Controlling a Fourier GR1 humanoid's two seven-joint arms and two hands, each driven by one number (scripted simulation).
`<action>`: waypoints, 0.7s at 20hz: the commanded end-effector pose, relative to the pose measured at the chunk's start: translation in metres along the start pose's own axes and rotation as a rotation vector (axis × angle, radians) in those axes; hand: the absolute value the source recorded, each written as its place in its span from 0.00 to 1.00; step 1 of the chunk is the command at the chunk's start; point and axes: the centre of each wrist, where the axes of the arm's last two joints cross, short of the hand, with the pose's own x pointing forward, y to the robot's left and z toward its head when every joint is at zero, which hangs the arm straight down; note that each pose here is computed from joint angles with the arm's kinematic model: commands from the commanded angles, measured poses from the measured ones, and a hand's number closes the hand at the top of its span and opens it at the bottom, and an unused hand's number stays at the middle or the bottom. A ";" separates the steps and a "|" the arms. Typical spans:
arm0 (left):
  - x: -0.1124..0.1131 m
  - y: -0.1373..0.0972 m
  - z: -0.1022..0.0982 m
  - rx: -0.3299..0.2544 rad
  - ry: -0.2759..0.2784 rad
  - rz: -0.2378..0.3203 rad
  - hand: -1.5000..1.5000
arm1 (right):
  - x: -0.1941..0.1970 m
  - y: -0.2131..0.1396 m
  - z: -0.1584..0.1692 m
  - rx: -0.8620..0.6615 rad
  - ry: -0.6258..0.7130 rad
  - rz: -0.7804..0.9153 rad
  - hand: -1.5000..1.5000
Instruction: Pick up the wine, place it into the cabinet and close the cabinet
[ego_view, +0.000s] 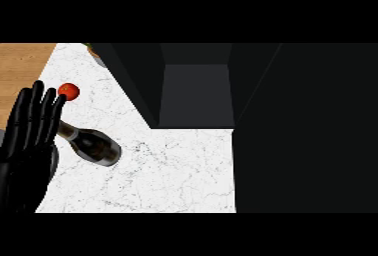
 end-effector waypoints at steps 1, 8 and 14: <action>-0.011 0.001 -0.003 -0.072 0.016 0.047 0.00 | -0.005 -0.008 0.006 0.016 0.023 -0.018 0.00; -0.031 -0.006 0.026 -0.404 0.116 0.491 0.00 | 0.005 0.024 0.029 0.243 0.131 -0.193 0.00; 0.003 0.042 0.024 -0.458 0.157 0.538 0.00 | 0.047 0.005 0.049 0.269 0.152 -0.198 0.00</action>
